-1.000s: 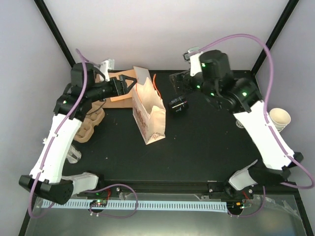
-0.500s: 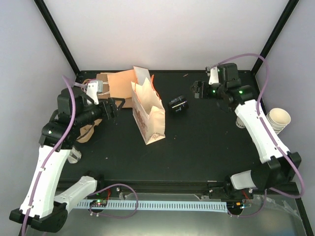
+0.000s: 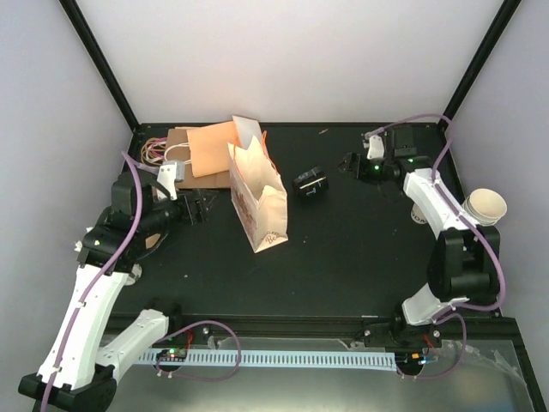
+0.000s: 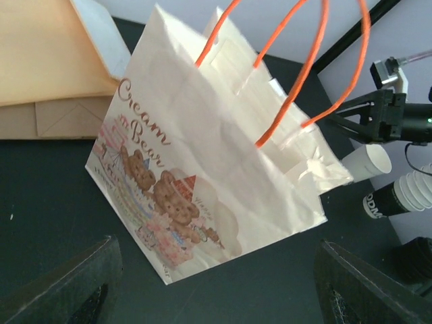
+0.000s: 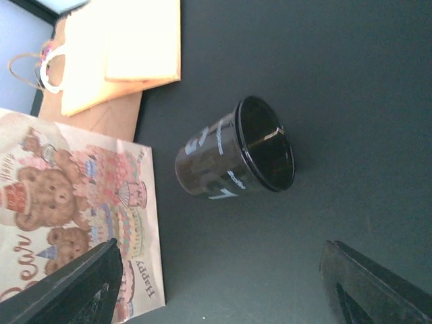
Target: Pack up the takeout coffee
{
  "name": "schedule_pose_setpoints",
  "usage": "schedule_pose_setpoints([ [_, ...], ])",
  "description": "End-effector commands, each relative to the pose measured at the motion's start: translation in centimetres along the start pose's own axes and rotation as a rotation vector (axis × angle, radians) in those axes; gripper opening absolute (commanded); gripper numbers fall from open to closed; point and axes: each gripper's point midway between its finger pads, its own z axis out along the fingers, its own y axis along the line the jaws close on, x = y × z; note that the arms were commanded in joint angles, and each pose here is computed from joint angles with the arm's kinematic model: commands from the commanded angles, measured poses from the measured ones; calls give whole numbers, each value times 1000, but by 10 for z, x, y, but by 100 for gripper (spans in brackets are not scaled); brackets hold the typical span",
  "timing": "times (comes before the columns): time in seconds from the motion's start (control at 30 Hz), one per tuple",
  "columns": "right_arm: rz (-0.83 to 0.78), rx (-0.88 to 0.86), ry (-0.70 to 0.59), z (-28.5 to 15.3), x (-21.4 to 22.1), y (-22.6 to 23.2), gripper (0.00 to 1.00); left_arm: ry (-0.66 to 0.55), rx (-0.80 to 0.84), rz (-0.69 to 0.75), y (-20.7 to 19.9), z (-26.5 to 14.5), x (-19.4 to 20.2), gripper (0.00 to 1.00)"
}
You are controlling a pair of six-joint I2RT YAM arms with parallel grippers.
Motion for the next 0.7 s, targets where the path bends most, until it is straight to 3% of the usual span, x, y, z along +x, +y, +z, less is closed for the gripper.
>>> schedule_pose_setpoints([
  [0.0,-10,-69,25,26,5,-5,83,-14,20,9,0,3,0,80],
  [0.27,10,-83,67,63,-3,-36,82,-17,31,12,-1,2,2,80],
  [0.67,20,-250,164,121,12,-47,79,-13,42,9,-3,3,4,80],
])
